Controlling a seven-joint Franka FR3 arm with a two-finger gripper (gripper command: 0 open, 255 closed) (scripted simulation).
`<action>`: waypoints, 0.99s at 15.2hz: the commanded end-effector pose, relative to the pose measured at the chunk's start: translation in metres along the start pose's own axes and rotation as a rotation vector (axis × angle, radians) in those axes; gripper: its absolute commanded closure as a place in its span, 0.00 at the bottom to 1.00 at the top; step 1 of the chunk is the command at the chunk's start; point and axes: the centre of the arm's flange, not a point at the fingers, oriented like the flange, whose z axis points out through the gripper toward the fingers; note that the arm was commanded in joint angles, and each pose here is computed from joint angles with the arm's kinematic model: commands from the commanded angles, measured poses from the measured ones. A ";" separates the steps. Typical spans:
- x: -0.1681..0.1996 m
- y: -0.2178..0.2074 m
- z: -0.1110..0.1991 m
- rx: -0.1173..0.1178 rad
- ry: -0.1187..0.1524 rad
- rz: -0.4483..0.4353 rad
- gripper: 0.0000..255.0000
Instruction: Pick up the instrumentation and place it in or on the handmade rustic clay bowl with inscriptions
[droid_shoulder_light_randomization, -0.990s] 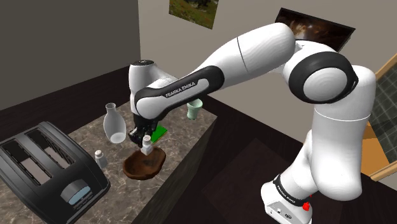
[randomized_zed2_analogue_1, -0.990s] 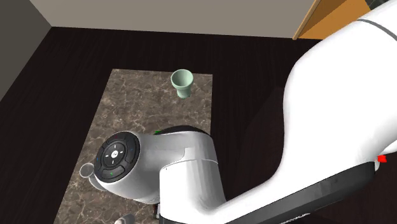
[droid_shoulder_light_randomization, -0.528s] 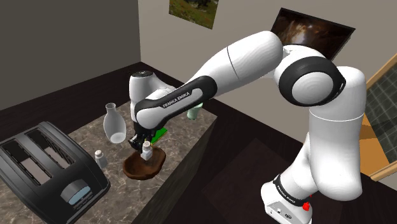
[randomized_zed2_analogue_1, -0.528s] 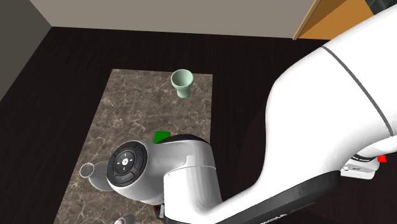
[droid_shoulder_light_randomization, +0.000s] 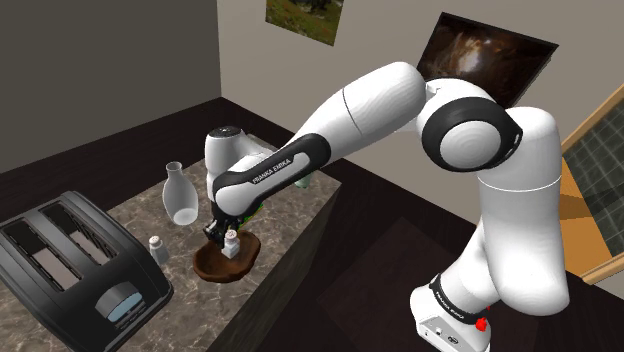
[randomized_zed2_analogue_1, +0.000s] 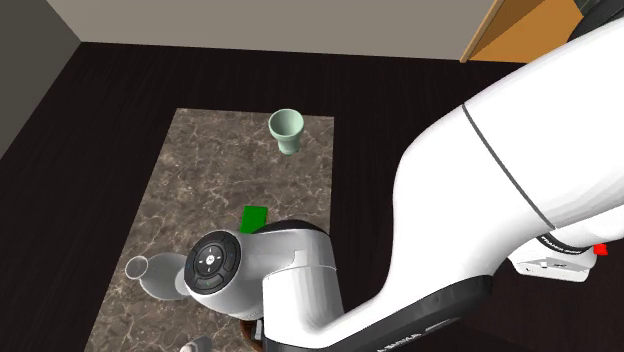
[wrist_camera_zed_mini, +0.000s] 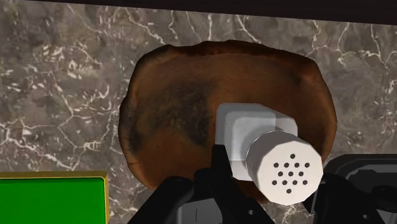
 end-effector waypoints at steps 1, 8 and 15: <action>0.000 0.000 0.003 0.000 0.001 0.000 1.00; 0.000 0.000 0.003 0.000 0.001 0.000 0.00; 0.000 0.000 -0.024 0.000 0.001 0.000 0.00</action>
